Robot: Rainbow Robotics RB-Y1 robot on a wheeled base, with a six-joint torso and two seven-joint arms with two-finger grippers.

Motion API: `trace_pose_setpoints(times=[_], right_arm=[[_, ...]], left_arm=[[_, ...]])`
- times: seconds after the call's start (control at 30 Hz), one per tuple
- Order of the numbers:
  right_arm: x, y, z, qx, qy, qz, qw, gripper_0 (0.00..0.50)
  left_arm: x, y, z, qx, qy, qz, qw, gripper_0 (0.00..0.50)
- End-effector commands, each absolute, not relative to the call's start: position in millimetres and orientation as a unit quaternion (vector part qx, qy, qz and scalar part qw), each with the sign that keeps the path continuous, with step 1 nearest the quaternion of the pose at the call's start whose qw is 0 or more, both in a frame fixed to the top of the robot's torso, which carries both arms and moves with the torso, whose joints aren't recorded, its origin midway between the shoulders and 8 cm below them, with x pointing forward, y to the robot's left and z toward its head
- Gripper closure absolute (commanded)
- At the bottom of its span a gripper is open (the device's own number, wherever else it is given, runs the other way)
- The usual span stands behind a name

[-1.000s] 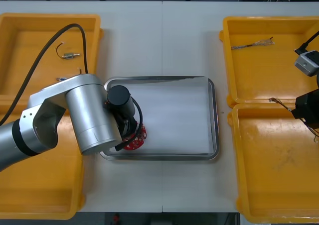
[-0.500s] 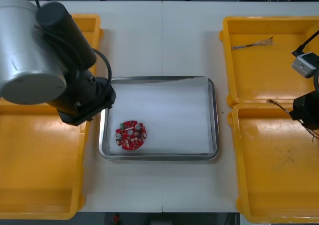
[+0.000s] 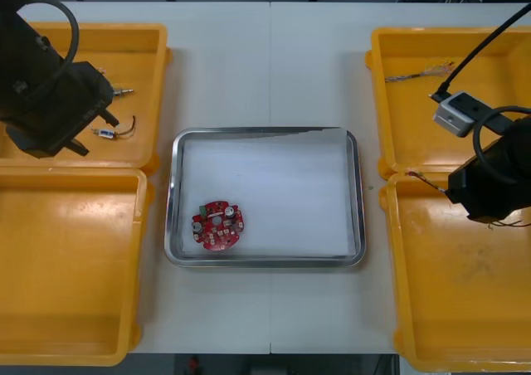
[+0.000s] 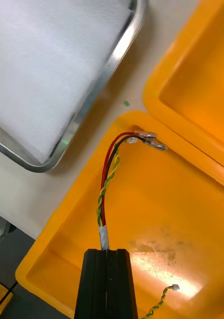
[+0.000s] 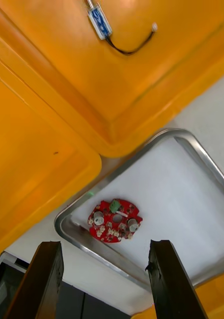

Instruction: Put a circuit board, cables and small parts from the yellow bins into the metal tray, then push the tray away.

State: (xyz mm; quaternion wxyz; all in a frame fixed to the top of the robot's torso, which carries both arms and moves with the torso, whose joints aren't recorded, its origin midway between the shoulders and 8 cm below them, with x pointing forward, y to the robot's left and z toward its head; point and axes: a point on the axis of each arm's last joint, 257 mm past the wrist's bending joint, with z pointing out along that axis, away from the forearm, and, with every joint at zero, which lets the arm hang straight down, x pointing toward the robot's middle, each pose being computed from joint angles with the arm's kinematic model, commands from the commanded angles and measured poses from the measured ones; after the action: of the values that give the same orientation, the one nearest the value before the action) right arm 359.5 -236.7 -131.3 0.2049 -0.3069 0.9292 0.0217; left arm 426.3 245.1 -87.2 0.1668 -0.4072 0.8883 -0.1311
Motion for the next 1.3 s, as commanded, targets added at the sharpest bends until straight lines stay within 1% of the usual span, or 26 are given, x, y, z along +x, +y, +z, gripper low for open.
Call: trace_pose_setpoints(times=[0.03, 0.1, 0.13, 0.17, 0.23, 0.33, 0.37, 0.4, 0.43, 0.47, 0.5, 0.53, 0.57, 0.6, 0.67, 0.7, 0.73, 0.83, 0.9, 0.97, 1.03, 1.17, 1.23, 1.3], right_arm=[[360.4, -205.7, -119.5, -0.358, 0.910, 0.005, 0.210, 0.500], [360.1, -199.8, -119.5, -0.371, 0.905, 0.001, 0.209, 0.500], [359.6, -193.4, -121.0, -0.387, 0.899, -0.006, 0.204, 0.500], [359.6, -191.0, -121.0, -0.393, 0.897, -0.009, 0.203, 0.500], [358.8, -182.4, -123.6, -0.416, 0.888, -0.019, 0.195, 0.500], [360.6, -167.5, -126.2, -0.443, 0.874, -0.021, 0.198, 0.500], [361.4, -157.0, -128.8, -0.464, 0.863, -0.020, 0.200, 0.500], [362.3, -153.3, -128.8, -0.473, 0.857, -0.021, 0.202, 0.500], [364.8, -140.9, -132.8, -0.503, 0.840, -0.021, 0.202, 0.500], [366.8, -135.4, -133.9, -0.516, 0.832, -0.021, 0.204, 0.500], [366.8, -135.4, -133.9, -0.516, 0.832, -0.021, 0.204, 0.500], [369.5, -123.3, -136.0, -0.541, 0.815, -0.017, 0.205, 0.500], [370.5, -119.6, -136.6, -0.547, 0.811, -0.015, 0.205, 0.500], [373.0, -108.2, -140.1, -0.571, 0.795, -0.010, 0.204, 0.500], [374.7, -101.5, -142.1, -0.585, 0.785, -0.007, 0.203, 0.500], [377.9, -91.5, -146.0, -0.608, 0.768, -0.004, 0.201, 0.500], [379.1, -88.3, -147.2, -0.614, 0.763, -0.003, 0.201, 0.500], [387.0, -70.9, -155.4, -0.650, 0.733, -0.004, 0.199, 0.500], [390.3, -60.5, -160.2, -0.667, 0.718, -0.003, 0.199, 0.500], [394.5, -50.3, -167.8, -0.683, 0.704, -0.004, 0.198, 0.500], [396.9, -45.9, -172.9, -0.689, 0.697, -0.007, 0.196, 0.500], [401.5, -35.9, -190.4, -0.695, 0.692, -0.007, 0.195, 0.500], [402.8, -31.2, -202.0, -0.697, 0.689, -0.005, 0.198, 0.500], [403.9, -29.1, -208.9, -0.698, 0.687, -0.007, 0.200, 0.500]], left_arm=[[453.1, 279.2, -37.7, -0.457, 0.851, -0.149, 0.213, 0.000], [457.5, 286.0, -34.3, -0.467, 0.845, -0.150, 0.215, 0.000], [464.3, 298.1, -27.3, -0.482, 0.835, -0.151, 0.219, 0.000], [466.2, 301.7, -25.9, -0.487, 0.832, -0.151, 0.219, 0.000], [476.3, 313.4, -19.1, -0.506, 0.818, -0.158, 0.222, 0.000], [487.7, 324.1, -12.8, -0.521, 0.805, -0.165, 0.231, 0.000], [492.8, 331.3, -10.5, -0.529, 0.798, -0.166, 0.235, 0.000], [494.4, 333.8, -10.3, -0.531, 0.796, -0.166, 0.237, 0.000], [500.5, 341.6, -9.1, -0.541, 0.788, -0.168, 0.241, 0.000], [503.9, 345.9, -7.6, -0.545, 0.784, -0.169, 0.246, 0.000], [503.9, 345.9, -7.6, -0.545, 0.784, -0.169, 0.246, 0.000], [511.4, 351.4, -5.5, -0.552, 0.775, -0.176, 0.252, 0.000], [513.7, 354.1, -5.1, -0.555, 0.772, -0.178, 0.253, 0.000], [521.0, 359.3, -3.0, -0.564, 0.763, -0.185, 0.256, 0.000], [526.4, 363.5, -2.0, -0.568, 0.757, -0.188, 0.261, 0.000], [534.7, 366.3, -1.5, -0.573, 0.751, -0.192, 0.266, 0.000], [537.8, 366.0, -1.7, -0.574, 0.750, -0.193, 0.268, 0.000], [555.4, 369.1, -4.7, -0.574, 0.745, -0.179, 0.290, 0.000], [563.1, 369.1, -9.9, -0.574, 0.744, -0.171, 0.295, 0.000], [571.4, 365.7, -14.3, -0.578, 0.742, -0.173, 0.294, 0.000], [575.4, 363.1, -17.7, -0.580, 0.740, -0.175, 0.290, 0.000], [591.1, 349.3, -28.1, -0.583, 0.737, -0.194, 0.284, 0.000], [602.5, 344.6, -33.6, -0.583, 0.732, -0.201, 0.290, 0.000], [610.0, 344.3, -38.9, -0.582, 0.730, -0.200, 0.298, 0.000]])
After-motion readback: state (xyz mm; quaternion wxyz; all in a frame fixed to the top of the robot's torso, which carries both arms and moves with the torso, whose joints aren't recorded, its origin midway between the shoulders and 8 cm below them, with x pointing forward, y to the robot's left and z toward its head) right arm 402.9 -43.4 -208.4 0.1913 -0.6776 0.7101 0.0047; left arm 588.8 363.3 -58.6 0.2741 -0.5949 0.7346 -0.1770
